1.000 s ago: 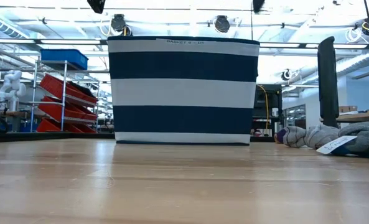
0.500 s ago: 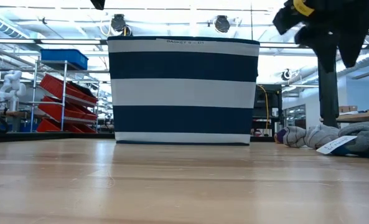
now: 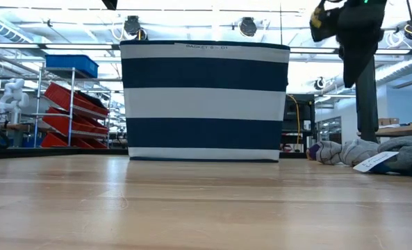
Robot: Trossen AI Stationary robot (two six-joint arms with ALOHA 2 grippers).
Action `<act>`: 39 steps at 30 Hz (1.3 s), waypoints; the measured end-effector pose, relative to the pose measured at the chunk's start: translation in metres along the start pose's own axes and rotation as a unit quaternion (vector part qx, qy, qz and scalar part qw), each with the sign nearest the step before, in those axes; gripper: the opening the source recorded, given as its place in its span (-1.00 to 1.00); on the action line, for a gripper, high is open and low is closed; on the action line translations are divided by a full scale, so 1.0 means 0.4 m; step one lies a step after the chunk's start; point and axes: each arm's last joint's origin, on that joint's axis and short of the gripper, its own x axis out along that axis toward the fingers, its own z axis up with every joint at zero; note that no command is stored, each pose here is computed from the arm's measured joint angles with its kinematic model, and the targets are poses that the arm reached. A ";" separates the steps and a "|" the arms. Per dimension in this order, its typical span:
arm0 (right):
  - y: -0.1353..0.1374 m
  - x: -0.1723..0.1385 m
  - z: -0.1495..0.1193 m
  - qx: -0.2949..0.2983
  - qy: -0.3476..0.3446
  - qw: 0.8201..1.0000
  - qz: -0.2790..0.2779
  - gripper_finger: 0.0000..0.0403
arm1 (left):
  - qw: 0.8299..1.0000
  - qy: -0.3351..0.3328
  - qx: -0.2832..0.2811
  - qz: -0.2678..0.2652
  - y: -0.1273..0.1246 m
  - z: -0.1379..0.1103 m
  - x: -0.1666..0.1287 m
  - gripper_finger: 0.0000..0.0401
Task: Sort clothes
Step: Put the purple socks into the blue laundry organizer
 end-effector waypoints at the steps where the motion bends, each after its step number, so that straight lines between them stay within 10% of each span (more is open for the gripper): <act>1: -0.007 0.008 -0.001 0.008 -0.001 1.000 -0.015 0.48 | 1.000 0.000 0.000 0.000 0.000 0.000 0.000 -0.26; 39: -0.116 0.280 -0.052 0.125 0.040 0.991 0.005 0.48 | 1.000 0.000 -0.001 0.000 0.000 0.000 0.000 -0.26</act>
